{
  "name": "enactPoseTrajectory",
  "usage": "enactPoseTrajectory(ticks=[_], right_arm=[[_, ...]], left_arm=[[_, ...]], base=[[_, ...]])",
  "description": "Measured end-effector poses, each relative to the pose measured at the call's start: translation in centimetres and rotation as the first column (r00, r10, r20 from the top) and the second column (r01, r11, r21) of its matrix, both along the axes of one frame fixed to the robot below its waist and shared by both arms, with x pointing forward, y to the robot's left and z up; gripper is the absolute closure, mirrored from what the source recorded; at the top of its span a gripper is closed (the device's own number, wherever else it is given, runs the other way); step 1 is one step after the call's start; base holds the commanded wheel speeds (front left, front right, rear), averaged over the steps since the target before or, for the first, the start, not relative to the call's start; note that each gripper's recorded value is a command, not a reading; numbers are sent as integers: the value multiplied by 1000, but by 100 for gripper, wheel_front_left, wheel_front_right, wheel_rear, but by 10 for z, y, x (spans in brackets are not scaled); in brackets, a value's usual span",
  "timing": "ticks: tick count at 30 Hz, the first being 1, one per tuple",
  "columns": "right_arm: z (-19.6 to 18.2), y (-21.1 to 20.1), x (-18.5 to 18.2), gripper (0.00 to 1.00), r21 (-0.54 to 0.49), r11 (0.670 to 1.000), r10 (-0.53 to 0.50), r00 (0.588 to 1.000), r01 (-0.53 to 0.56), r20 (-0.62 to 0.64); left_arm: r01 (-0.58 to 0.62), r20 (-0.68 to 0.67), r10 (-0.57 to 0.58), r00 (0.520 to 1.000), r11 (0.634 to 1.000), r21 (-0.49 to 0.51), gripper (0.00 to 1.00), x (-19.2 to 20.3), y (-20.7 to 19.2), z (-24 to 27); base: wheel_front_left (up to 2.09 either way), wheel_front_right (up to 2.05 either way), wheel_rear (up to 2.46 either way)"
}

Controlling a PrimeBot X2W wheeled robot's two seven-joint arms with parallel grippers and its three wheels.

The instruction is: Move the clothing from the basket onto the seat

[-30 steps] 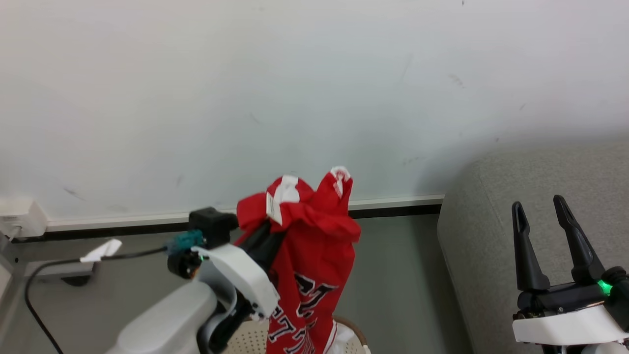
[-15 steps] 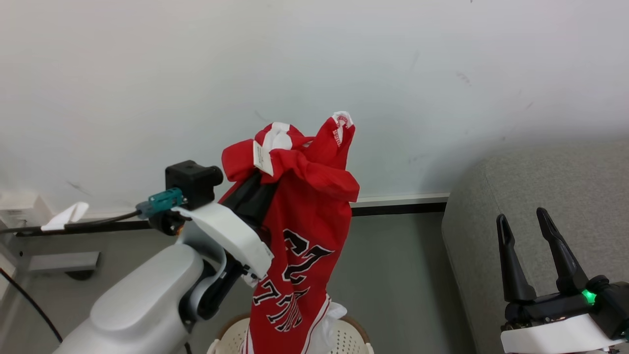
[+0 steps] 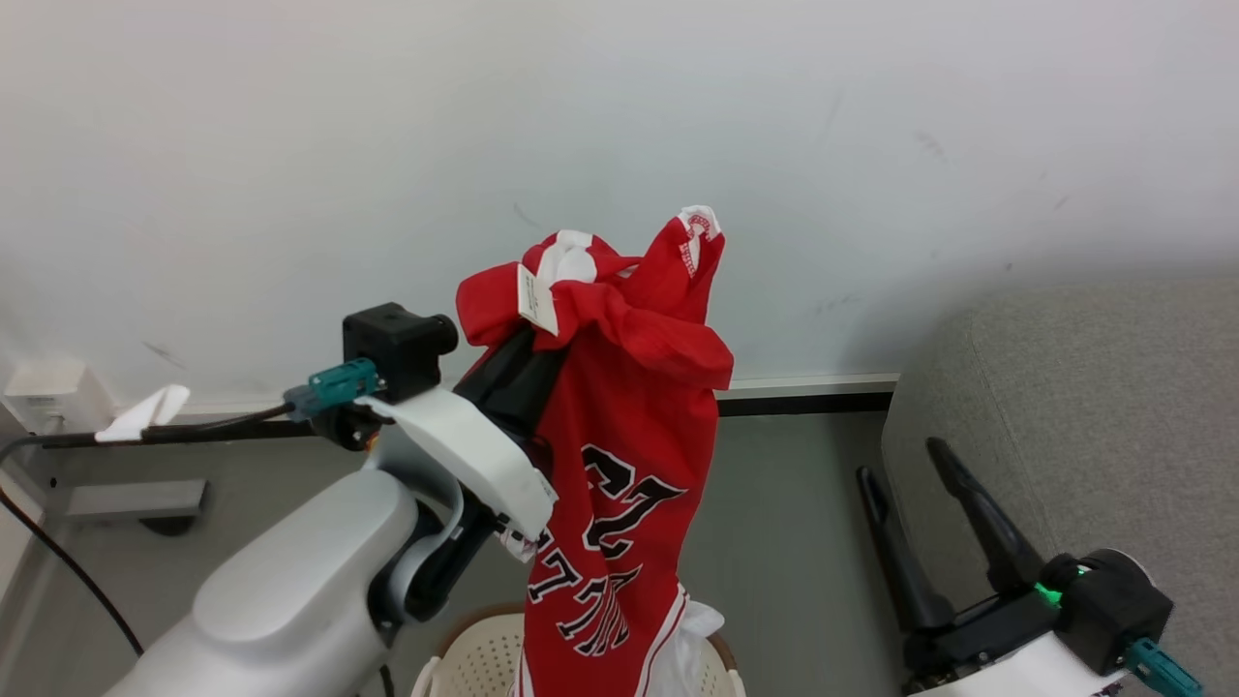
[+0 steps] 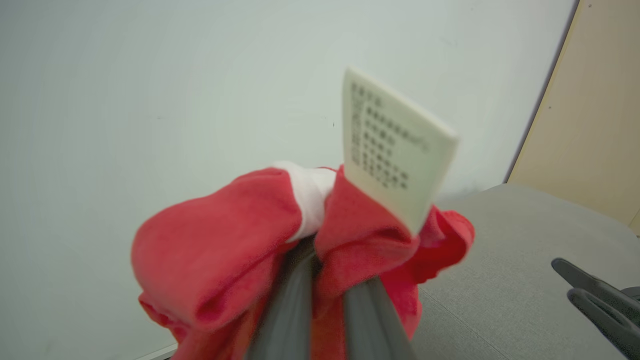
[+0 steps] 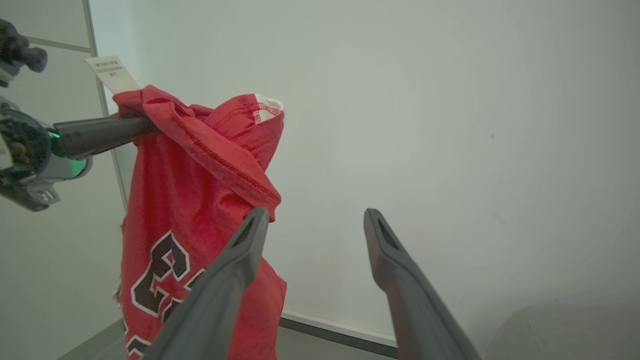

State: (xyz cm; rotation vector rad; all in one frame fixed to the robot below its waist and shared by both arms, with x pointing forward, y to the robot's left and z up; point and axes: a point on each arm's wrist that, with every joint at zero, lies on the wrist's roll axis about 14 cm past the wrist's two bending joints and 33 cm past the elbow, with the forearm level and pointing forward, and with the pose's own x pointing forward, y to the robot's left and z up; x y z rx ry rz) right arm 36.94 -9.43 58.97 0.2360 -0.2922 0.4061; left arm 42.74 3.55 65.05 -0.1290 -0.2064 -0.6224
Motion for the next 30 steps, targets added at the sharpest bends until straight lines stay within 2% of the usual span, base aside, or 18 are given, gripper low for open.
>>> enactPoseTrajectory(ticks=[9, 17, 23, 30], right_arm=[[-9, 47, 8, 0, -24, 986, 164, 985, -165, -46], [-25, 78, 26, 0, -65, 957, 272, 954, -282, -125], [-46, 93, 35, 0, -76, 930, 336, 914, -361, -225], [-49, 106, 46, 0, -70, 899, 397, 873, -432, -284]], left_arm=[[41, -6, -41, 999, 999, 3, 100, -8, -11, -4], [101, -16, -101, 995, 995, 5, 100, -23, -23, -6], [155, -31, -154, 988, 988, 25, 100, -38, -33, -12], [183, -47, -181, 982, 982, 36, 100, -52, -37, -17]], base=[[0, 0, 0], [0, 0, 0], [0, 0, 0], [0, 0, 0]])
